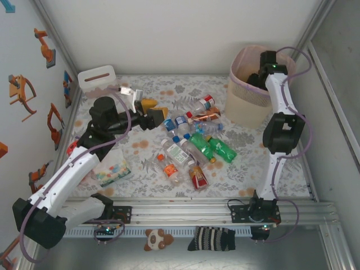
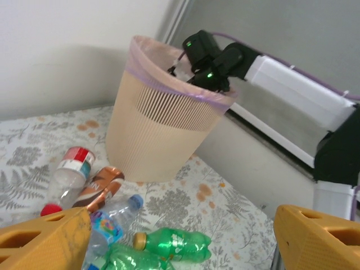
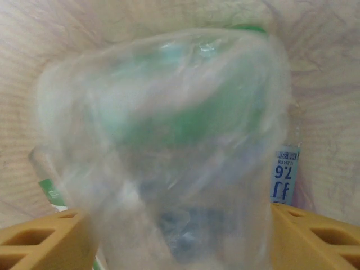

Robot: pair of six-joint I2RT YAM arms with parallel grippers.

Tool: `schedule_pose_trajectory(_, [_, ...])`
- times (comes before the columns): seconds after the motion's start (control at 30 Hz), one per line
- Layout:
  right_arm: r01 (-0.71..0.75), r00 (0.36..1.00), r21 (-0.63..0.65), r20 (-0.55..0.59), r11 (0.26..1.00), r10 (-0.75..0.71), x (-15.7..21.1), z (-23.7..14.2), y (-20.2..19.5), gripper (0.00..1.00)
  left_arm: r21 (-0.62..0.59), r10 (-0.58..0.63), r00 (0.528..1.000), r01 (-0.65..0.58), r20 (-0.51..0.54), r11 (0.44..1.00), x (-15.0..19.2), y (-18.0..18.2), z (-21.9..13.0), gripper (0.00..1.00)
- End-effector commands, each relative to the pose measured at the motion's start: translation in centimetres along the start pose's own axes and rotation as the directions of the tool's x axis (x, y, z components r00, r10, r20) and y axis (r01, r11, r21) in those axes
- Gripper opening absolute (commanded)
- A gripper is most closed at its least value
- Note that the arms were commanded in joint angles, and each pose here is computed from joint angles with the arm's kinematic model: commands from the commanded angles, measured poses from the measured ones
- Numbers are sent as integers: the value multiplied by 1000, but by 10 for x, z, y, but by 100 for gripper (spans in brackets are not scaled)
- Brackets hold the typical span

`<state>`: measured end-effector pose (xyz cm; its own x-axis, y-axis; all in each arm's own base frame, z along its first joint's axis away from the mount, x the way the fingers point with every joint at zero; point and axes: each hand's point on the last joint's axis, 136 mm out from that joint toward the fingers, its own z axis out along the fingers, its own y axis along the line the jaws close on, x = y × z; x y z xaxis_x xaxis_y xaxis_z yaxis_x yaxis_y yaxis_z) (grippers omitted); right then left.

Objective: Put the plastic bottles in the bin

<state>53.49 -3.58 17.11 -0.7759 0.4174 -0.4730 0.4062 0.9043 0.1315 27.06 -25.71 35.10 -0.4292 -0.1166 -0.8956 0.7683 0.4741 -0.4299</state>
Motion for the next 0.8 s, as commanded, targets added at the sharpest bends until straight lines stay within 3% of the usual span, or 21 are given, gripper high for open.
schedule_pose_trajectory(0.0, [-11, 998, 8, 63, 1000, 11, -13, -38, -7, 79, -61, -19, 1000, 18, -13, 998, 0, 11, -1, 84])
schedule_pose_trajectory(0.23, [-2, 989, -15, 148, 1000, 4, -30, -87, -5, 83, -185, -88, 994, 73, -71, 980, 16, 37, 3, 81])
schedule_pose_trajectory(0.47, [4, 968, -50, 251, 999, 9, -43, -144, -5, 83, -397, -258, 957, 186, -135, 899, 47, 80, 6, 83])
schedule_pose_trajectory(0.63, [21, 946, -72, 323, 997, 3, -47, -184, -7, 82, -424, -243, 926, 104, -289, 900, 73, 93, 16, 84])
schedule_pose_trajectory(0.77, [24, 926, -88, 378, 996, 11, -48, -217, -9, 82, -581, -339, 872, 79, -352, 810, 88, 127, 14, 81])
